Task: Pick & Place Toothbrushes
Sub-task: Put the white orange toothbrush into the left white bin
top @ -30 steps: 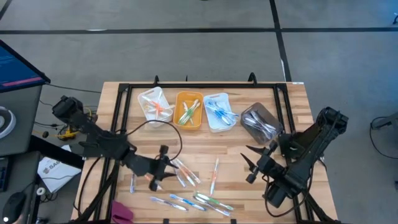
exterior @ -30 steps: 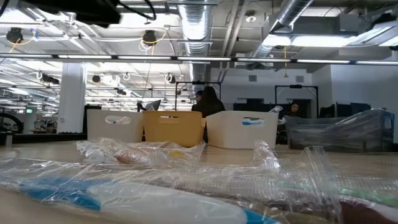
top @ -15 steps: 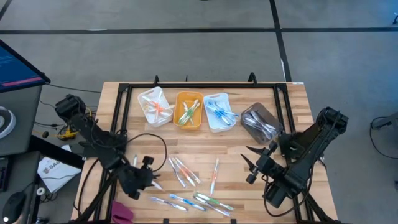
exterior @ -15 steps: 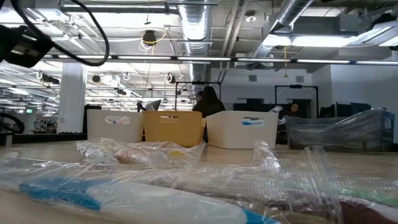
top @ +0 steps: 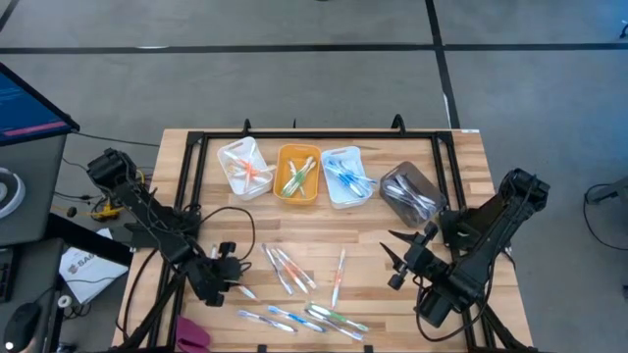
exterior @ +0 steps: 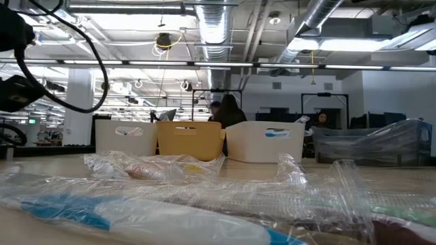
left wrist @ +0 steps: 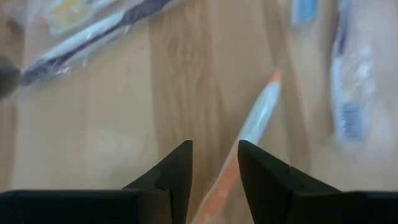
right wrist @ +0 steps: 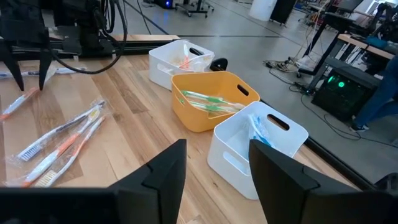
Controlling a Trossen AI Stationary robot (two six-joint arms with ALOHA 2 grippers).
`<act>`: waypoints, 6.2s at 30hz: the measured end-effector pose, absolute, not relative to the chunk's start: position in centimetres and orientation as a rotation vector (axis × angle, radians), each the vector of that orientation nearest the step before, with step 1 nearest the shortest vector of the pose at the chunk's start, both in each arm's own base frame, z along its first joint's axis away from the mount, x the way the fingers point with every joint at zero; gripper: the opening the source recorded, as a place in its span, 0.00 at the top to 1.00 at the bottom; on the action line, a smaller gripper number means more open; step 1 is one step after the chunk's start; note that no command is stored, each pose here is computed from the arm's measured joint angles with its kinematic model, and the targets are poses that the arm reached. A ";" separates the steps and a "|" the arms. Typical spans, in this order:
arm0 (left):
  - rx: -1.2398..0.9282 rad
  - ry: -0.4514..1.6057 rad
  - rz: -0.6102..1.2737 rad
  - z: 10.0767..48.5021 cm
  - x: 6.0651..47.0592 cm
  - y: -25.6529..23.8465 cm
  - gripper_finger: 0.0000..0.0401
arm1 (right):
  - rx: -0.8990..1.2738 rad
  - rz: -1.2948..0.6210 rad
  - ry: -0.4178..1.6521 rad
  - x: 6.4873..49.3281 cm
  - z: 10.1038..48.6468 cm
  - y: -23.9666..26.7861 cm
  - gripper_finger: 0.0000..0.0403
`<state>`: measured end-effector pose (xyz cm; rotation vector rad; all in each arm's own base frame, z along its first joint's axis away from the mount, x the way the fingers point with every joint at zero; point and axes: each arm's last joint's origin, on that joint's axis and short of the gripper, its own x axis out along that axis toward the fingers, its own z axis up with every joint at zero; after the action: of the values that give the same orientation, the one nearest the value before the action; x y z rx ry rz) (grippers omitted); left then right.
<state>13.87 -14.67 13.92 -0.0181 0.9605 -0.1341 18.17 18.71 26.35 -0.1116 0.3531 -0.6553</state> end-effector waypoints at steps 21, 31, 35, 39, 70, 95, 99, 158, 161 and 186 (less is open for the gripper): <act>0.158 1.085 -0.206 11.0 14.2 -15.3 0.69 | -0.113 -0.656 0.354 18.2 26.3 18.7 0.59; 0.197 1.005 -0.198 12.0 14.1 -14.9 0.93 | -0.112 -0.661 0.354 18.3 26.3 18.6 0.58; 0.119 0.918 -0.136 13.4 14.3 -14.6 0.96 | -0.112 -0.662 0.355 18.3 26.3 18.6 0.59; 0.053 0.822 -0.051 14.9 14.8 -13.6 0.97 | -0.113 -0.662 0.354 18.3 26.3 18.6 0.58; -0.299 0.154 1.244 22.9 17.2 4.5 0.95 | -0.147 -0.720 0.378 19.5 24.7 17.2 0.58; -0.347 0.437 1.350 16.6 20.1 10.5 0.93 | -0.155 -0.721 0.381 19.6 24.7 17.1 0.58; -0.340 0.440 1.334 16.6 20.2 10.2 0.89 | -0.155 -0.721 0.381 19.6 24.7 17.1 0.58; 0.334 0.814 0.000 13.6 21.8 -6.9 0.77 | -0.160 -0.716 0.383 19.8 24.7 17.2 0.58; 0.217 0.808 0.060 13.7 21.9 -6.6 0.75 | -0.160 -0.716 0.383 19.8 24.7 17.2 0.58; 0.027 0.562 0.019 15.6 23.5 -7.2 0.44 | -0.160 -0.716 0.383 19.8 24.7 17.2 0.58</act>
<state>23.49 -7.23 15.59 0.0269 0.5623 0.0186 19.75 17.16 24.69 -0.1598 0.3831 -0.7163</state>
